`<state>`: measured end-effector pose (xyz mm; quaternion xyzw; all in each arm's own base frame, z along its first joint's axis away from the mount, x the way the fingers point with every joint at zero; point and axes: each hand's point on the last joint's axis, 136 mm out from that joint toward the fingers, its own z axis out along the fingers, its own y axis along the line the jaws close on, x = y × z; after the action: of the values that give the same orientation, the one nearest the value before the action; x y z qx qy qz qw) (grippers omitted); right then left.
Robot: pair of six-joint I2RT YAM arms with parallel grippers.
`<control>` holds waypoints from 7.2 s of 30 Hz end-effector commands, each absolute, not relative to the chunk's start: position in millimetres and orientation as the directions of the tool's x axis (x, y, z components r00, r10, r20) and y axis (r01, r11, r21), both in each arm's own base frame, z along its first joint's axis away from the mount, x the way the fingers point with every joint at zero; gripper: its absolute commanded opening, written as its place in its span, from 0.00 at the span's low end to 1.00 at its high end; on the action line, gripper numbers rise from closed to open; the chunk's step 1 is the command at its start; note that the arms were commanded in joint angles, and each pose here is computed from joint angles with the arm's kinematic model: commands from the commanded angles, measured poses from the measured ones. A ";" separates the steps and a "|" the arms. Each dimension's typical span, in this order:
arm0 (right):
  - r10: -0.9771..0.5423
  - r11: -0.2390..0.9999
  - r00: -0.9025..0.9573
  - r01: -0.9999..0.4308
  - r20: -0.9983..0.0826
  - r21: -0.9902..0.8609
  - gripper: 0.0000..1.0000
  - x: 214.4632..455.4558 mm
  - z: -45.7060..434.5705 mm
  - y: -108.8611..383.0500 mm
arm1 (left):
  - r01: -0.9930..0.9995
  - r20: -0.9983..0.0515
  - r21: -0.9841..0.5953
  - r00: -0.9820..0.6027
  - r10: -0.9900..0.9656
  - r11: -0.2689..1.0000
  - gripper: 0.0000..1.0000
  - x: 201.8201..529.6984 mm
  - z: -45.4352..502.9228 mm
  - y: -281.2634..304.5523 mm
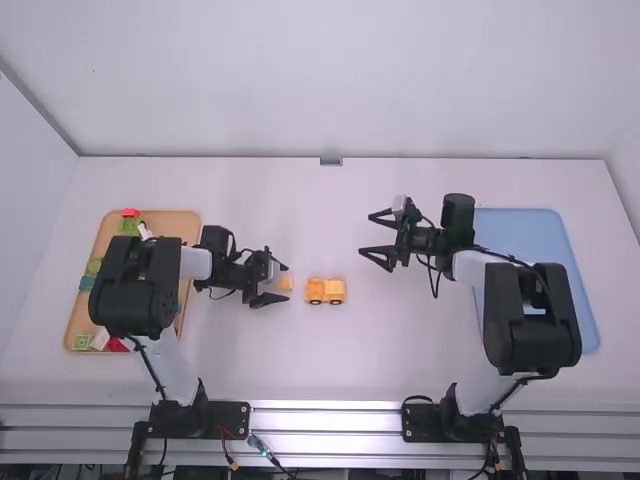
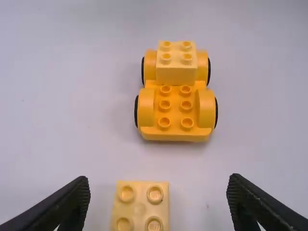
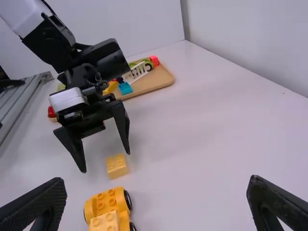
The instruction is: Assemble lego blocks to make yellow taxi
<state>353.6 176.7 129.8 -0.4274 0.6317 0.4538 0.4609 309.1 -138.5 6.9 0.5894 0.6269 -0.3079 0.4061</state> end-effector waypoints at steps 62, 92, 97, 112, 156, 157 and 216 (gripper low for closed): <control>-0.256 0.199 -0.179 -0.971 -0.950 0.129 0.99 331.5 99.9 192.0 | 0.988 -0.935 0.049 -0.006 0.355 0.144 0.37 314.2 5.1 -136.1; -0.437 0.126 -0.066 -0.992 -0.897 0.012 0.99 310.5 67.3 217.2 | 0.978 -0.870 -0.038 -0.133 0.475 0.205 0.58 317.6 -19.3 -137.0; -0.436 0.126 -0.064 -0.992 -0.897 0.010 0.99 310.6 67.4 217.2 | 0.978 -0.906 -0.015 -0.102 0.411 0.210 0.59 314.5 -11.0 -128.0; -0.435 0.126 -0.063 -0.992 -0.898 0.009 0.99 310.8 67.8 217.4 | 0.980 -0.877 0.012 -0.086 0.473 0.200 0.40 312.5 -23.4 -137.1; -0.407 0.094 0.033 -0.992 -0.913 -0.078 0.99 276.8 13.0 237.4 | 0.998 -0.896 0.046 0.025 0.443 0.036 0.17 293.9 29.6 -209.4; -0.395 0.084 0.039 -0.993 -0.918 -0.079 0.99 276.0 12.5 238.8 | 0.998 -0.896 0.042 0.018 0.444 0.046 0.17 295.8 29.7 -208.3; -0.469 -0.043 0.024 -0.999 -0.883 -0.005 0.49 267.7 -34.4 259.2 | 0.999 -0.866 -0.018 -0.039 0.498 0.046 0.24 288.3 3.2 -216.3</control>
<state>275.6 258.8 -29.1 -0.6138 0.5986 0.3635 0.3645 291.5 -213.6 12.3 0.5822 0.6304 -0.3606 0.3655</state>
